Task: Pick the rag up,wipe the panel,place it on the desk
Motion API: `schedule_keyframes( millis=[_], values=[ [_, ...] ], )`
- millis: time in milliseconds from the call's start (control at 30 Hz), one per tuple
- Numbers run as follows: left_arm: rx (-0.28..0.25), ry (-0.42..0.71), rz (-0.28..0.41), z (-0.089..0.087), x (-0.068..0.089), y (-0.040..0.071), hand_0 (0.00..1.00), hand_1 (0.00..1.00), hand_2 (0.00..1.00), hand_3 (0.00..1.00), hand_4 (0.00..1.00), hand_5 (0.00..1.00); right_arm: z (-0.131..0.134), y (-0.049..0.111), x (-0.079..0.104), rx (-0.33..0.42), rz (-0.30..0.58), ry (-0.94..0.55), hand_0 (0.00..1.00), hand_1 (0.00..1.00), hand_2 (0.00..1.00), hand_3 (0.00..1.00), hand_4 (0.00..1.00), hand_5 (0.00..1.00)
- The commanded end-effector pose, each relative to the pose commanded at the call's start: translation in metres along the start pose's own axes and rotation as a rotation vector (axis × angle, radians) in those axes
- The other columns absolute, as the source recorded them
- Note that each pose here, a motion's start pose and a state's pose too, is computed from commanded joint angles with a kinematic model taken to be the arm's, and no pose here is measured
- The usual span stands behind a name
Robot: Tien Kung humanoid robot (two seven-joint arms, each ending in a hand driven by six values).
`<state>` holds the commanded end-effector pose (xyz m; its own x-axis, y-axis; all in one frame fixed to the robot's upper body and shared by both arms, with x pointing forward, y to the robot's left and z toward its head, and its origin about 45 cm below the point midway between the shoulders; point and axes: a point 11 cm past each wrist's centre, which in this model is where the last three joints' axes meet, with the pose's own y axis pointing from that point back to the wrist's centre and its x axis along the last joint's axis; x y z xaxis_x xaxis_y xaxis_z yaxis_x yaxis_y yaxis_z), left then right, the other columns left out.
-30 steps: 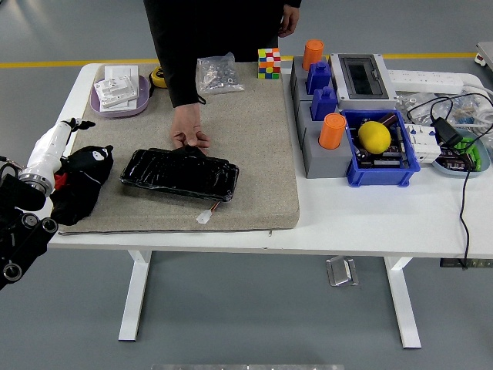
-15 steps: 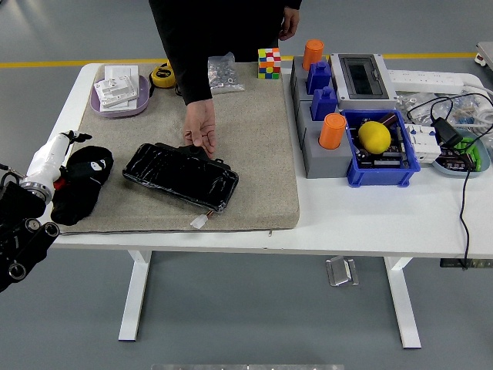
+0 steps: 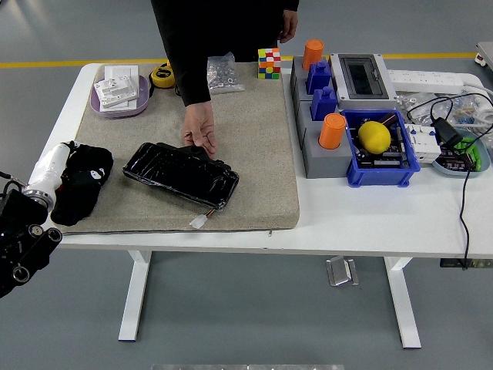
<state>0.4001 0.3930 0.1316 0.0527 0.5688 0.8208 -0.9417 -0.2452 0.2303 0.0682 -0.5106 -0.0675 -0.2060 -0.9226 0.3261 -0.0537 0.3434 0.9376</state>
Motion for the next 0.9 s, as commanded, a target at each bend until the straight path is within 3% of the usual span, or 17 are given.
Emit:
schedule_keyframes(
  millis=[33, 67, 233, 267, 433, 467, 633, 667, 833, 867, 900],
  values=[
    [0.001, -0.001, 0.002, -0.0001, 0.0000, 0.0000, 0.587, 0.842, 0.832, 0.667, 0.737, 0.243, -0.0003, 0.0000, 0.0001, 0.001, 0.000, 0.000, 0.723, 0.629, 0.670, 0.583, 0.968, 0.551],
    [0.002, 0.000, 0.002, -0.0003, -0.0001, -0.0001, 0.416, 0.792, 0.829, 0.665, 0.664, 0.168, -0.0005, 0.0001, 0.0002, 0.001, 0.001, 0.000, 0.722, 0.629, 0.670, 0.583, 0.967, 0.551],
    [0.000, -0.006, 0.005, -0.0003, -0.0010, 0.0001, 0.416, 0.792, 0.829, 0.665, 0.664, 0.168, -0.0011, 0.0001, 0.0004, 0.004, 0.001, -0.003, 0.722, 0.629, 0.670, 0.583, 0.967, 0.551],
    [0.000, -0.007, 0.006, -0.0005, -0.0011, 0.0001, 0.362, 0.756, 0.816, 0.662, 0.540, 0.075, -0.0012, 0.0001, 0.0003, 0.004, 0.001, -0.004, 0.723, 0.629, 0.670, 0.583, 0.967, 0.552],
    [0.001, -0.010, 0.013, -0.0013, -0.0016, 0.0002, 0.362, 0.756, 0.816, 0.662, 0.540, 0.075, -0.0034, 0.0004, 0.0005, 0.010, 0.001, -0.006, 0.723, 0.629, 0.670, 0.583, 0.967, 0.552],
    [-0.002, -0.010, 0.016, -0.0009, -0.0014, 0.0002, 0.333, 0.626, 0.696, 0.571, 0.358, 0.009, -0.0038, 0.0005, 0.0007, 0.011, 0.002, -0.006, 0.723, 0.630, 0.670, 0.583, 0.967, 0.553],
    [-0.015, 0.011, 0.047, 0.0002, 0.0005, 0.0012, 0.333, 0.626, 0.696, 0.571, 0.358, 0.009, -0.0050, 0.0008, 0.0017, 0.011, 0.004, -0.009, 0.723, 0.630, 0.670, 0.583, 0.967, 0.553],
    [-0.019, 0.013, 0.055, 0.0005, 0.0010, 0.0015, 0.305, 0.485, 0.502, 0.380, 0.202, 0.002, -0.0052, 0.0008, 0.0017, 0.011, 0.004, -0.009, 0.723, 0.630, 0.670, 0.583, 0.966, 0.552],
    [-0.027, 0.018, 0.079, 0.0011, 0.0025, 0.0022, 0.305, 0.485, 0.502, 0.380, 0.202, 0.002, -0.0059, 0.0008, 0.0011, 0.012, 0.004, -0.010, 0.723, 0.630, 0.670, 0.583, 0.966, 0.552],
    [-0.029, 0.016, 0.081, 0.0012, 0.0028, 0.0023, 0.290, 0.440, 0.449, 0.260, 0.116, 0.002, -0.0059, 0.0008, 0.0010, 0.012, 0.004, -0.010, 0.723, 0.631, 0.670, 0.584, 0.967, 0.554],
    [-0.030, 0.015, 0.082, 0.0011, 0.0030, 0.0023, 0.290, 0.440, 0.449, 0.260, 0.116, 0.002, -0.0059, 0.0008, 0.0008, 0.012, 0.004, -0.010, 0.723, 0.631, 0.670, 0.584, 0.967, 0.554]
  ],
)
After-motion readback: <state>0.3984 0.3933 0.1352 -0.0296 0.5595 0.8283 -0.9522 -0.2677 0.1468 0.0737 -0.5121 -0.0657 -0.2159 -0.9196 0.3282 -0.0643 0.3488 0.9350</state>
